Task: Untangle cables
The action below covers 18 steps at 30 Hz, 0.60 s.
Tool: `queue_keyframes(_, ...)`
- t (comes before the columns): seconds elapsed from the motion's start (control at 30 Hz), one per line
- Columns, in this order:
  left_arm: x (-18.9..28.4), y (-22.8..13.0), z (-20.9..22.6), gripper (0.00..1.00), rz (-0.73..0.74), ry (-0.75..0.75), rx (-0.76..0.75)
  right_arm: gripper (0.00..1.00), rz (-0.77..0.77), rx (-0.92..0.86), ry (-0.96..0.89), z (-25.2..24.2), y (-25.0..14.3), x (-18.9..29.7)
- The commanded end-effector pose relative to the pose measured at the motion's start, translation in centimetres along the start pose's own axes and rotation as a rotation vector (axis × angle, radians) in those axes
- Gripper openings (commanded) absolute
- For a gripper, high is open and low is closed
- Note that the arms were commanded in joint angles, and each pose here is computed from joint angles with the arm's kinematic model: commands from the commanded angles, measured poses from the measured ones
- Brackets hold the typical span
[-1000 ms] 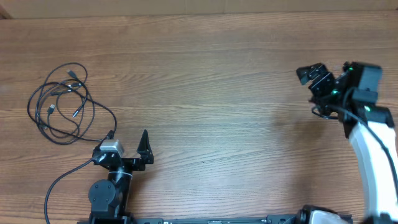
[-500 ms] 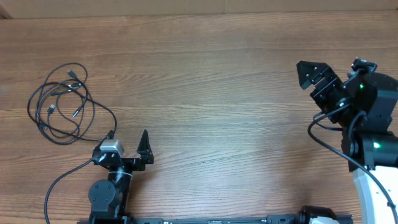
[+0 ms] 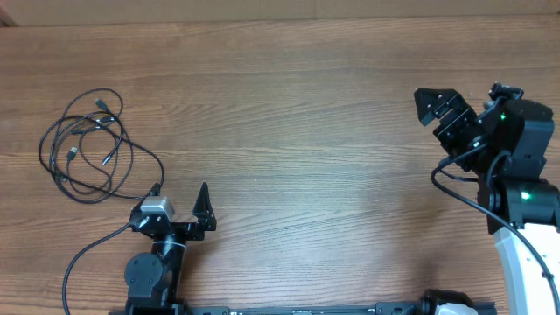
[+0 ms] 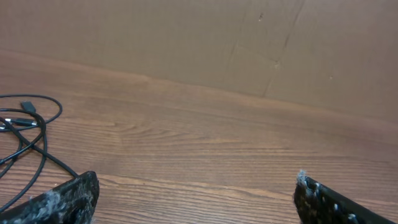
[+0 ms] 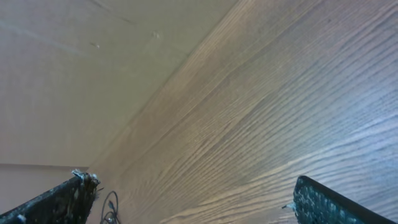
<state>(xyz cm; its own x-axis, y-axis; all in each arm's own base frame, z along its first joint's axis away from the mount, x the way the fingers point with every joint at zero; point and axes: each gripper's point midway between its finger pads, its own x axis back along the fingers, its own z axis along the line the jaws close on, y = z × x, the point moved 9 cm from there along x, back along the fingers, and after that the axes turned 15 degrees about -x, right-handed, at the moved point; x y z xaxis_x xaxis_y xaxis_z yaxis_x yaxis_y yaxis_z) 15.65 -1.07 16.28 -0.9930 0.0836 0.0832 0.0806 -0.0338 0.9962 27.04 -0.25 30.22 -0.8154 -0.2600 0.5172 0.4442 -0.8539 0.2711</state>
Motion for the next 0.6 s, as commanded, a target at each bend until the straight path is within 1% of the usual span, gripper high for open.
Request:
queue_keyframes(0.0, 0.0, -0.2, -0.1, 0.99, 0.006, -0.012, -0.016, 1.0, -0.017, 0.019, 0.023, -0.3, -0.8, 1.3)
queue_keyframes(0.2, 0.0, -0.2, -0.1, 1.0, 0.006, -0.012, -0.016, 1.0, -0.023, 0.058, 0.085, -1.0, -3.2, 3.8)
queue_keyframes(0.57, 0.0, -0.2, -0.1, 0.99, 0.006, -0.012, -0.016, 1.0, 0.097, 0.145, 0.162, -1.8, -8.0, 5.1)
